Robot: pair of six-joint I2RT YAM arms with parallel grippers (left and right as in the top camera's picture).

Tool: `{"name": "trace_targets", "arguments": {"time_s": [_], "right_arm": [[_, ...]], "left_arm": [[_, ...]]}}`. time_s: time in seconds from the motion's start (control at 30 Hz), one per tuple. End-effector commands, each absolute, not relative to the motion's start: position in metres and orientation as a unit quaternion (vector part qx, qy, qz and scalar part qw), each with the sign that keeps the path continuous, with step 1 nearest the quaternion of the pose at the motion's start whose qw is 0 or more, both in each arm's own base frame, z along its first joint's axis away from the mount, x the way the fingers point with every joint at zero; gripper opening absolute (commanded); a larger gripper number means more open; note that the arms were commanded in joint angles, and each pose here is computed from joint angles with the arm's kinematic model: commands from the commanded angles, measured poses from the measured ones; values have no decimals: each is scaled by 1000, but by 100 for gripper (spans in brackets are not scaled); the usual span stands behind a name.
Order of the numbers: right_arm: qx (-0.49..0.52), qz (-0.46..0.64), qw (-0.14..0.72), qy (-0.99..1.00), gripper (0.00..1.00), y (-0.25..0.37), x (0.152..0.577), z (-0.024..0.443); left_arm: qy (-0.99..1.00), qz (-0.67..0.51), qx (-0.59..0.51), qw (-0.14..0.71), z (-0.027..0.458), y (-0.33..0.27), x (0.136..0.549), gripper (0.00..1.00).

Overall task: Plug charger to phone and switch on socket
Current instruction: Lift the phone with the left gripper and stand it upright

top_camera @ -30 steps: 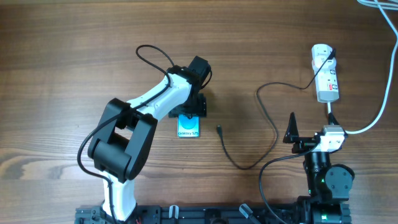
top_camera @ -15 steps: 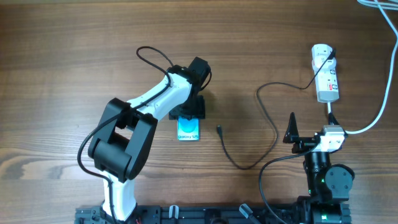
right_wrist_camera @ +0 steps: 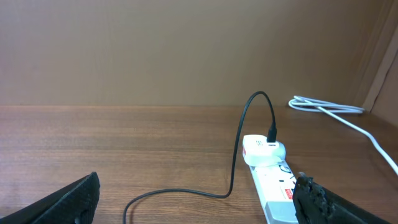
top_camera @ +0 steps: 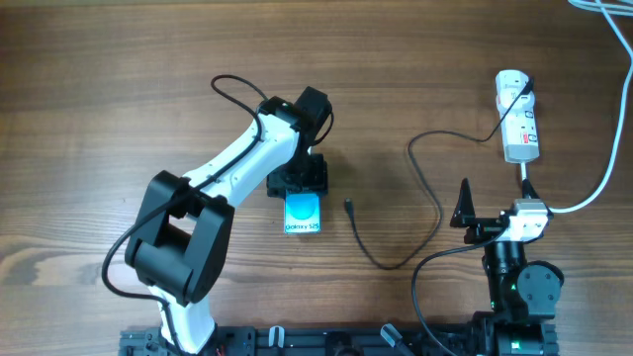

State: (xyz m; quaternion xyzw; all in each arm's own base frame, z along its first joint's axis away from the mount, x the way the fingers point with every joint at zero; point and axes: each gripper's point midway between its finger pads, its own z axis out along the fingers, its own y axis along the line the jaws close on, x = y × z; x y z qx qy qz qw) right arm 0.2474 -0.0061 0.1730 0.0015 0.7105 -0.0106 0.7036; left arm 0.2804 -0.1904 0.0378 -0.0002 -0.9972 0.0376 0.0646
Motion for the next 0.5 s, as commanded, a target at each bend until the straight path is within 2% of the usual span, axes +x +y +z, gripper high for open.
{"name": "trace_targets", "arguments": {"time_s": [0.0,0.23,0.47], "right_arm": [[-6,-11,706,708,100,-4,247,174],[-6,-11,706,708,100,-4,247,174],[-6,-11,706,708,100,-4,247,174]], "left_arm": [[-993,92,-4,69,63,-207,275,62],[-963,228,19,145,84,-238,259,61],[-880,427,60,200,136,-251,273,59]]}}
